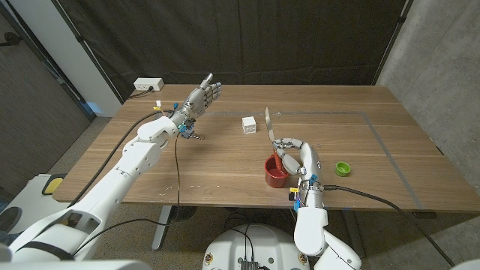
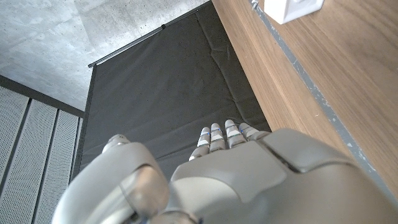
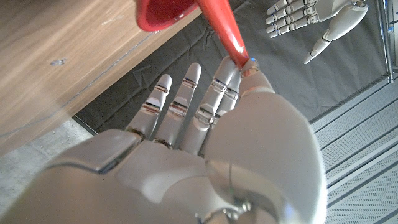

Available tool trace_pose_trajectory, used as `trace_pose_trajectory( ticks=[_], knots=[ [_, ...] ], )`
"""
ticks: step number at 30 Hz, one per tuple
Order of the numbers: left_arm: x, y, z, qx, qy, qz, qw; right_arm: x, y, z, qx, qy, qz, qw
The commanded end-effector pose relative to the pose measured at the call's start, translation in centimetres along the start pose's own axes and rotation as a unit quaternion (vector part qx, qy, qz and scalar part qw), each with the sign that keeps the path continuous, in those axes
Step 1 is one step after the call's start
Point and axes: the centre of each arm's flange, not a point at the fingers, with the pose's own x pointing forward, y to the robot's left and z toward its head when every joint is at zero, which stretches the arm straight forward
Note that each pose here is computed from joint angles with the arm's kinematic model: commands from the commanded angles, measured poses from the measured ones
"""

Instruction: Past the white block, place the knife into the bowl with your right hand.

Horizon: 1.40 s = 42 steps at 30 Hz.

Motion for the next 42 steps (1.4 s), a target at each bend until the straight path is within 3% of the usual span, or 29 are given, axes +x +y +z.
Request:
trace_pose_trajectory(
  ticks=[1, 18, 42],
  knots=[
    [0.2, -0.1, 0.1, 0.004, 0.004, -0.003, 1.0, -1.4, 0.6, -1.3, 0.008, 0.025, -0.005, 0.9996],
    [0.2, -0.4, 0.0, 0.004, 0.004, -0.005, 1.0, -2.9, 0.1, -1.3, -0.002, 0.04, 0.003, 0.9992],
    [0.0, -0.7, -0.2, 0.001, 0.002, -0.001, 1.0, -2.8, 0.0, -1.2, -0.006, 0.053, 0.043, 0.9977]
  ],
)
